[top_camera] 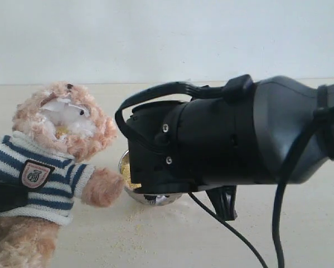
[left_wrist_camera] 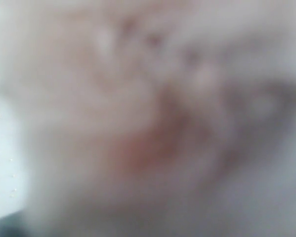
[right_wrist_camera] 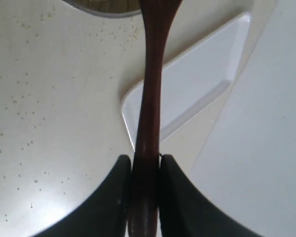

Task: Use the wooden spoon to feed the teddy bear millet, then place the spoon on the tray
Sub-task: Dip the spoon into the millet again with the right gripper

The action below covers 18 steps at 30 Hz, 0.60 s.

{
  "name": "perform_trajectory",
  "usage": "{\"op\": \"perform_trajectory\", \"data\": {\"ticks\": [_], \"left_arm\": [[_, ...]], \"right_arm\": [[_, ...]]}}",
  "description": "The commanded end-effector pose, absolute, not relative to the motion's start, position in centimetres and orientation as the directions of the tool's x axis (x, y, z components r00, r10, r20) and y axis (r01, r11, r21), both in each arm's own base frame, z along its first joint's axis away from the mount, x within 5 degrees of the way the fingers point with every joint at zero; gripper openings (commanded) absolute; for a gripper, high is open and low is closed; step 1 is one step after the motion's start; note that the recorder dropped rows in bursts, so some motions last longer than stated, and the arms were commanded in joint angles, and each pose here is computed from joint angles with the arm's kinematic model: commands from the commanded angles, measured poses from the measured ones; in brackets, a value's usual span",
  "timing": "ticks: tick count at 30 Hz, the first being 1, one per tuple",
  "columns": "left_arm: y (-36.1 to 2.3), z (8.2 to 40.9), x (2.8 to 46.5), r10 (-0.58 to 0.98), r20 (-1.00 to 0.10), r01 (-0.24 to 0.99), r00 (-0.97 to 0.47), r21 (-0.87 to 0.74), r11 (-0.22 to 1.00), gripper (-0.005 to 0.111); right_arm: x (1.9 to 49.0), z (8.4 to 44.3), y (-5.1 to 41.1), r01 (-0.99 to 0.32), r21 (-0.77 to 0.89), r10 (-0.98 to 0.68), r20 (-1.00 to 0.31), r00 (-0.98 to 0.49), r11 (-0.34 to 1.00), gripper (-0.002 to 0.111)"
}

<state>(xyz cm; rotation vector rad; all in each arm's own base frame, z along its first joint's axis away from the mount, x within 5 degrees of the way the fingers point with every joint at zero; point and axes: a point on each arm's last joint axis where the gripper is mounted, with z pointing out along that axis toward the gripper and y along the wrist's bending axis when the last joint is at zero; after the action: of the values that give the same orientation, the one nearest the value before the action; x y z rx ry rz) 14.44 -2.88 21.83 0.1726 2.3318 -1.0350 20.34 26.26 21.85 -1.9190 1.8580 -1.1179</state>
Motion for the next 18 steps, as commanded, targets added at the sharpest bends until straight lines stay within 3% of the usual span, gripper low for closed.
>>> {"op": "perform_trajectory", "data": {"ticks": [1,12,18], "left_arm": [[-3.0,22.0,14.3,-0.121,-0.559,0.344,-0.82,-0.651,0.677,0.005],[-3.0,22.0,14.3,-0.121,-0.559,0.344,-0.82,-0.651,0.677,0.005],[-3.0,22.0,14.3,-0.121,-0.559,0.344,-0.82,-0.651,0.677,0.005]], "right_arm": [[20.4,21.6,25.9,-0.727,-0.663,-0.923,0.369,-0.107,-0.181,0.001],[21.0,19.1,26.6,-0.714,-0.645,-0.885,0.459,-0.078,-0.271,0.001],[20.9,18.7,26.6,-0.731,-0.637,-0.889,0.449,-0.094,-0.244,0.001]]}}
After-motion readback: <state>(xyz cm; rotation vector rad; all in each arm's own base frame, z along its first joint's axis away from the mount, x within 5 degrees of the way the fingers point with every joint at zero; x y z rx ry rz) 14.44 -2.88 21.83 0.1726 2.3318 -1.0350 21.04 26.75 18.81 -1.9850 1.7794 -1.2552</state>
